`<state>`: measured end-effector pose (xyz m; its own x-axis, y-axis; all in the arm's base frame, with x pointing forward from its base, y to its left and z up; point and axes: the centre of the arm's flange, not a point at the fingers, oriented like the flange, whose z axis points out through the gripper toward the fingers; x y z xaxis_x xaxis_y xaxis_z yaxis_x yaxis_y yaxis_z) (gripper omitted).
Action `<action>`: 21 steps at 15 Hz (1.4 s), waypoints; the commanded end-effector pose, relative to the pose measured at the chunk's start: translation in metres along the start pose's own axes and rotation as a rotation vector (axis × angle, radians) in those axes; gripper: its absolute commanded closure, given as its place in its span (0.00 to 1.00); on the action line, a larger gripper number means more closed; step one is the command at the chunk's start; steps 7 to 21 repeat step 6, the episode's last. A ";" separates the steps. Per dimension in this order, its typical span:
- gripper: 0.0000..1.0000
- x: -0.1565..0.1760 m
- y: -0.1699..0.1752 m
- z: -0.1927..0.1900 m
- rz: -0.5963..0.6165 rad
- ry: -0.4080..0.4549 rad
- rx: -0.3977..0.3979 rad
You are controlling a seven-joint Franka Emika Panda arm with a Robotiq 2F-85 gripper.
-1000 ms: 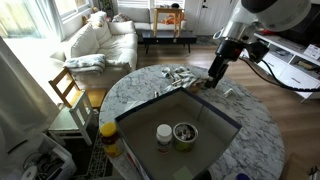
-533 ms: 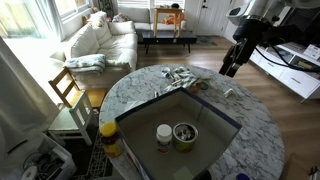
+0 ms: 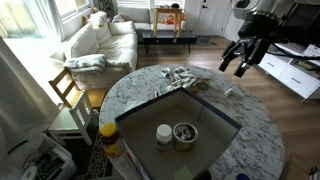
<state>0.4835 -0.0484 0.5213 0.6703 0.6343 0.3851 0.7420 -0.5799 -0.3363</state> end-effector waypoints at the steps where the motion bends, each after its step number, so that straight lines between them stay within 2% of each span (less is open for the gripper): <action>1: 0.00 0.000 0.000 -0.001 -0.002 0.002 -0.001; 21: 0.00 0.000 0.001 -0.001 -0.002 0.002 -0.001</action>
